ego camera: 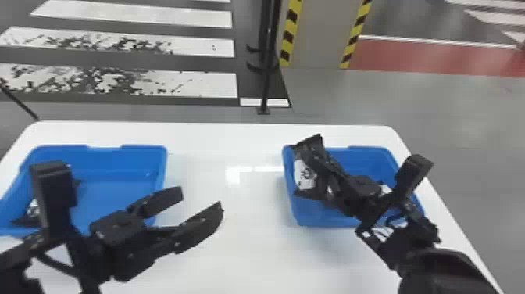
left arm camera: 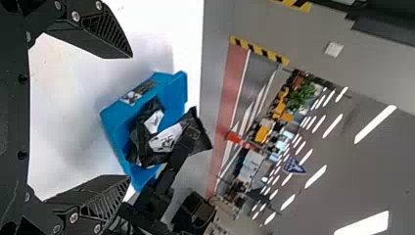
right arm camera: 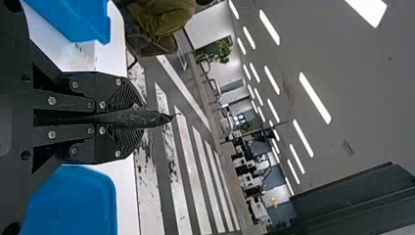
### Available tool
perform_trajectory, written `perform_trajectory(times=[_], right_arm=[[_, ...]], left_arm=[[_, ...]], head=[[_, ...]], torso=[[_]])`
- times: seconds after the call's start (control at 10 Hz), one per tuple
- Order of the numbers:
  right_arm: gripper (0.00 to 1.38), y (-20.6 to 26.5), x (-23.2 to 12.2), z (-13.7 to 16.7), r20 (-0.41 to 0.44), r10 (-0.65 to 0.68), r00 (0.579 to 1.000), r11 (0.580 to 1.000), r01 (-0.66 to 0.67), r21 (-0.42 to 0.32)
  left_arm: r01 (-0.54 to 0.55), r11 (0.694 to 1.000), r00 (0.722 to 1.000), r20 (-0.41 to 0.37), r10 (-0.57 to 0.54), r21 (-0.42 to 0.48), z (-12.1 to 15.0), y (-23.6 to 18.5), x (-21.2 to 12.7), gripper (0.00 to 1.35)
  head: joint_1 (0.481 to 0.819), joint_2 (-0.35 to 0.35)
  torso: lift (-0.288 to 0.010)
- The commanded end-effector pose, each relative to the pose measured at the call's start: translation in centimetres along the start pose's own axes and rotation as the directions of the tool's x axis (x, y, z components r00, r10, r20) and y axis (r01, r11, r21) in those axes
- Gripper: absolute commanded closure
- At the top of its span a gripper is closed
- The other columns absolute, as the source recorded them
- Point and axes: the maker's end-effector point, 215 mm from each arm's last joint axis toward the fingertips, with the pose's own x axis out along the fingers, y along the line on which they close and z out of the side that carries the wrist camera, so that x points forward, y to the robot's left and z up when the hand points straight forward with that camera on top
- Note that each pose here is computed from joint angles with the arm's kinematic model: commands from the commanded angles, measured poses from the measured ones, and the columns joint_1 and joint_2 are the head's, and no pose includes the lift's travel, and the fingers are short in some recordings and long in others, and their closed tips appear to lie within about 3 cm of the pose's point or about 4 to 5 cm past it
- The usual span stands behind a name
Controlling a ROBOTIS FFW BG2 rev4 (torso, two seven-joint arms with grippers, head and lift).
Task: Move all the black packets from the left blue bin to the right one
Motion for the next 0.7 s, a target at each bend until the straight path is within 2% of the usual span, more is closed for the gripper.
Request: perform_trajectory(times=[0.0, 0.2, 0.3, 0.4, 0.5, 0.6], right_arm=[[1.28, -4.4, 0.6, -0.6, -0.036, -0.067, 0.997, 0.997, 0.066, -0.042], [1.25, -9.6, 0.3, -1.0, -0.072, -0.177, 0.982, 0.979, 0.168, -0.113], [0.99, -10.4, 0.1, -0.7, -0.068, -0.203, 0.977, 0.970, 0.192, -0.148], [0.56, -10.5, -0.1, -0.4, -0.054, -0.211, 0.976, 0.964, 0.198, -0.178], [0.27, -10.0, -0.7, -0.4, -0.035, -0.212, 0.977, 0.959, 0.201, -0.200], [0.13, -8.9, -1.6, -0.3, -0.018, -0.210, 0.978, 0.953, 0.200, -0.227]], left_arm=[[-0.073, 0.997, 0.996, 0.047, 0.073, 0.005, 1.3, 1.5, -2.7, 0.15], [-0.129, 0.992, 0.988, 0.091, 0.126, 0.020, 2.4, 2.8, -4.5, 0.15], [-0.168, 0.985, 0.981, 0.104, 0.164, 0.033, 3.0, 3.7, -5.6, 0.15], [-0.210, 0.977, 0.973, 0.112, 0.204, 0.043, 3.3, 5.1, -6.6, 0.15], [-0.242, 0.969, 0.966, 0.107, 0.235, 0.055, 3.5, 6.2, -7.3, 0.15], [-0.261, 0.963, 0.962, 0.100, 0.254, 0.071, 3.6, 6.9, -7.7, 0.15]], head=[[0.695, -0.139], [0.695, -0.138], [0.695, -0.149], [0.695, -0.153], [0.695, -0.148], [0.695, -0.125]], torso=[[-0.140], [-0.140], [-0.140], [-0.140], [-0.140], [-0.140]])
